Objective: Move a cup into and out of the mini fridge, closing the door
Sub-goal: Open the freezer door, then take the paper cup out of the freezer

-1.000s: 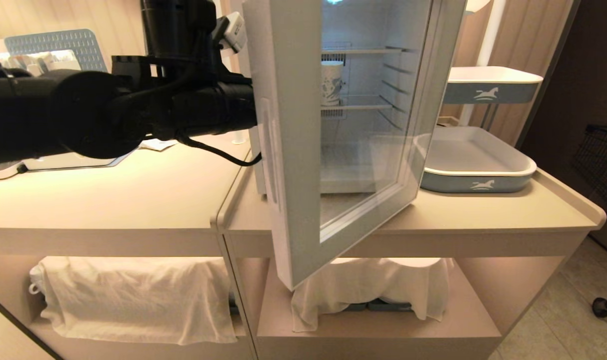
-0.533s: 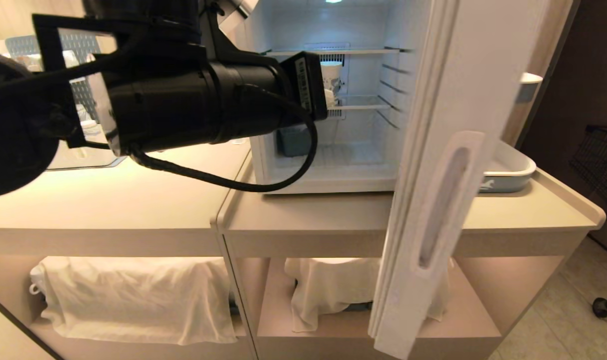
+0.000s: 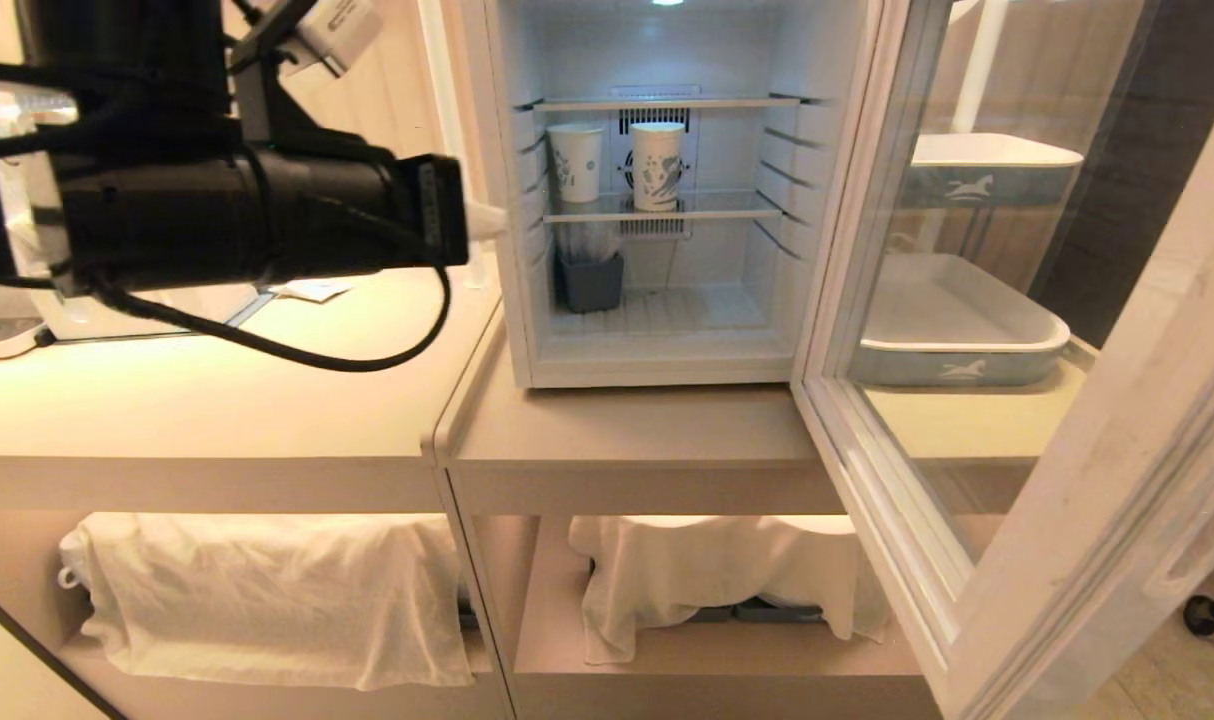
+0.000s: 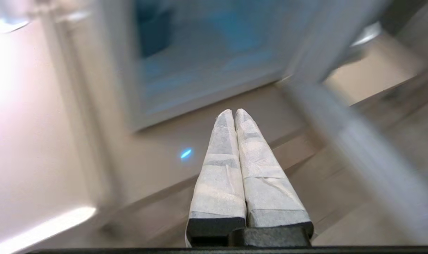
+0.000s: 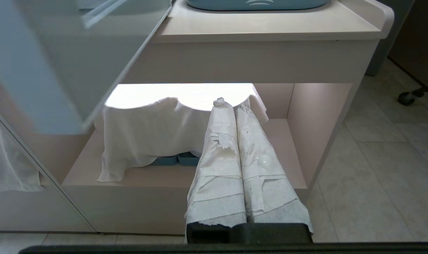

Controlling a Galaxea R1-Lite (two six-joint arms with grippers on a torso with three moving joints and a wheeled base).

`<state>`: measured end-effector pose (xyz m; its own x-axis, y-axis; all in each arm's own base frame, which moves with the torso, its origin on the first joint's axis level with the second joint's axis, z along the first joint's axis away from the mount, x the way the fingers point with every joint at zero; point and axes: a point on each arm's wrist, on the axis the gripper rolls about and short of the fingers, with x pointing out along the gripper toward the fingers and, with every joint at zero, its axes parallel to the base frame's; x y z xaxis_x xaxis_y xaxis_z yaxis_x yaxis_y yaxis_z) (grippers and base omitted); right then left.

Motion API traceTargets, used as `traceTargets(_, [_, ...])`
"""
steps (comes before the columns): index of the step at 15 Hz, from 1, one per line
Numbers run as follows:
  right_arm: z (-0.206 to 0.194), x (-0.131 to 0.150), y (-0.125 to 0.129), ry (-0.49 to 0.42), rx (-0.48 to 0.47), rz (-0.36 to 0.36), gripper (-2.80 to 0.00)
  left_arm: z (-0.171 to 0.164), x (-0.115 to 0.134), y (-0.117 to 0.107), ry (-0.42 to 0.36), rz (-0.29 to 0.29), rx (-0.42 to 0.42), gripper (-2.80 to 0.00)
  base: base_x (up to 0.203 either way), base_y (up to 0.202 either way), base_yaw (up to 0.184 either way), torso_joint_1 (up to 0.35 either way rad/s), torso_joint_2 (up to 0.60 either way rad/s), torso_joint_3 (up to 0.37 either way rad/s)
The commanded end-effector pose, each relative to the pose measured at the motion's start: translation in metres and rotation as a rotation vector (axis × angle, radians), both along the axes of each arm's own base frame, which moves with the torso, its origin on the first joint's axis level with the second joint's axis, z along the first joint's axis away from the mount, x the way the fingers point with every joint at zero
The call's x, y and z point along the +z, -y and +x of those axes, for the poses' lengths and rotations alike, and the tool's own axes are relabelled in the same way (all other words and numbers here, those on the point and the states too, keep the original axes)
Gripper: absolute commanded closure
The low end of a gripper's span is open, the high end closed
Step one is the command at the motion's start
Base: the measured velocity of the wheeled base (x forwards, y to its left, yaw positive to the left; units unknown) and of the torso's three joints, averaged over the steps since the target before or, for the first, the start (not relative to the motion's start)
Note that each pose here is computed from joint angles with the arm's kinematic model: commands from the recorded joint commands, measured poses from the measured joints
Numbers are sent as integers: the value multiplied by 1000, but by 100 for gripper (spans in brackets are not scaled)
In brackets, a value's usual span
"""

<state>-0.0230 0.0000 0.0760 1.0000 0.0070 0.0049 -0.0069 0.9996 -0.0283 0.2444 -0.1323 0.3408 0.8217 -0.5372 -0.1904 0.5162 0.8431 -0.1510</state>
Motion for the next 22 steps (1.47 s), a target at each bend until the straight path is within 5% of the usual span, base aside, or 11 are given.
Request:
traceTargets(1, [0,0,0,-2,1,-1,0,-14,-2,-61,-22,84,75,0,0,0,0,0,0,0])
traceTargets(5, [0,0,0,-1,1,-1,0,-101,-35,-120,-61,221,141,0,0,0,0,0,0,0])
traceTargets(9, [0,0,0,-2,1,-1,0,-194,-139,-127,-135,257,213,0,0,0,0,0,0,0])
traceTargets(12, [0,0,0,0,1,-1,0,-242,-202,-128,0,247,341,0,0,0,0,0,0,0])
traceTargets(17, [0,0,0,0,1,-1,0,-271,-259,-131,250,198,501,0,0,0,0,0,0,0])
traceTargets(22, [0,0,0,0,1,-1,0,-267,-266,-131,257,209,525,0,0,0,0,0,0,0])
